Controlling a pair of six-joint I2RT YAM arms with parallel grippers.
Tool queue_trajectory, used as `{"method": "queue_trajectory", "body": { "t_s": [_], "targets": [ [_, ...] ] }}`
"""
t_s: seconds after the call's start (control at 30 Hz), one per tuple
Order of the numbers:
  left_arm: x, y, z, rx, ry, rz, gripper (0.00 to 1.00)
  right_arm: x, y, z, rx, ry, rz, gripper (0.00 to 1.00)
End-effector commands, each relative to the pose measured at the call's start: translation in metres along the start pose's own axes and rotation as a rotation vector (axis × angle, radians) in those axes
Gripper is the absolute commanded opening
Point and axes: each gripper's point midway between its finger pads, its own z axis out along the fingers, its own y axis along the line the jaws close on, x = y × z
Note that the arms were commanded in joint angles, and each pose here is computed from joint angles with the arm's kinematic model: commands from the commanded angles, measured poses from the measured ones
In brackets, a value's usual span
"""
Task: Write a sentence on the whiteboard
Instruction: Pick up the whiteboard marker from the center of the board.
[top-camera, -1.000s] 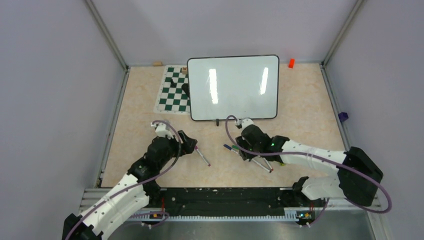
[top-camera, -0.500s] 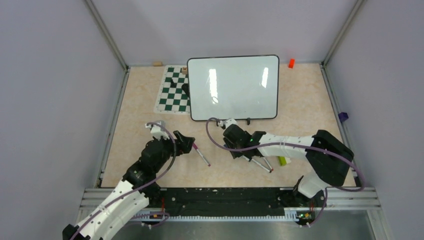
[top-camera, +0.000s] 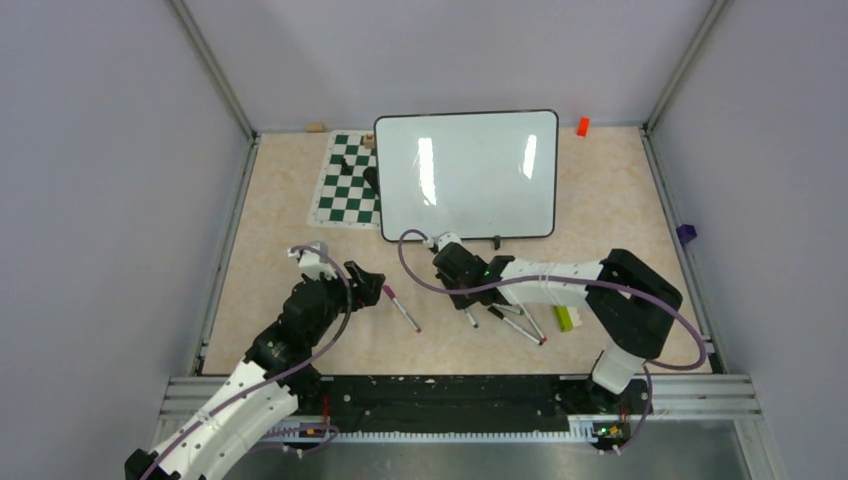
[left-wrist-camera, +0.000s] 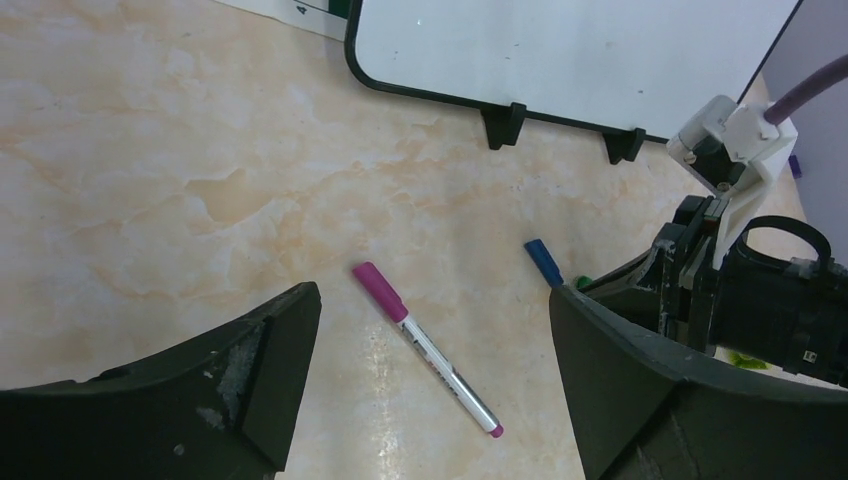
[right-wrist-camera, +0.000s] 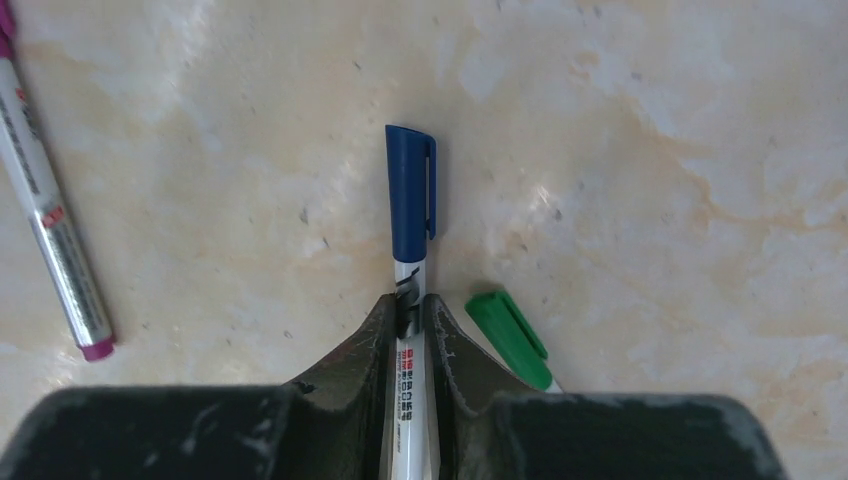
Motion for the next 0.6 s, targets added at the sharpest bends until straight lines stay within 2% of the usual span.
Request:
{"method": "queue_trajectory", "body": {
  "t_s": [0.0, 0.3, 0.57],
  "targets": [
    [-0.015, 0.004, -0.002, -0.041, -0.05, 0.014, 0.89, -0.045, 0.027, 0.006, -0.065, -0.087, 0.034, 0.1],
    [-0.004, 0.003, -0.002, -0.034, 0.001, -0.001, 0.89, -0.066, 0.039, -0.007, -0.123, -0.143, 0.062, 0.08],
    [-0.005, -0.009, 0.001, -0.006, 0.032, -0.019, 0.89, -0.049, 0.028, -0.019, -0.099, -0.093, 0.048, 0.38]
  ]
}}
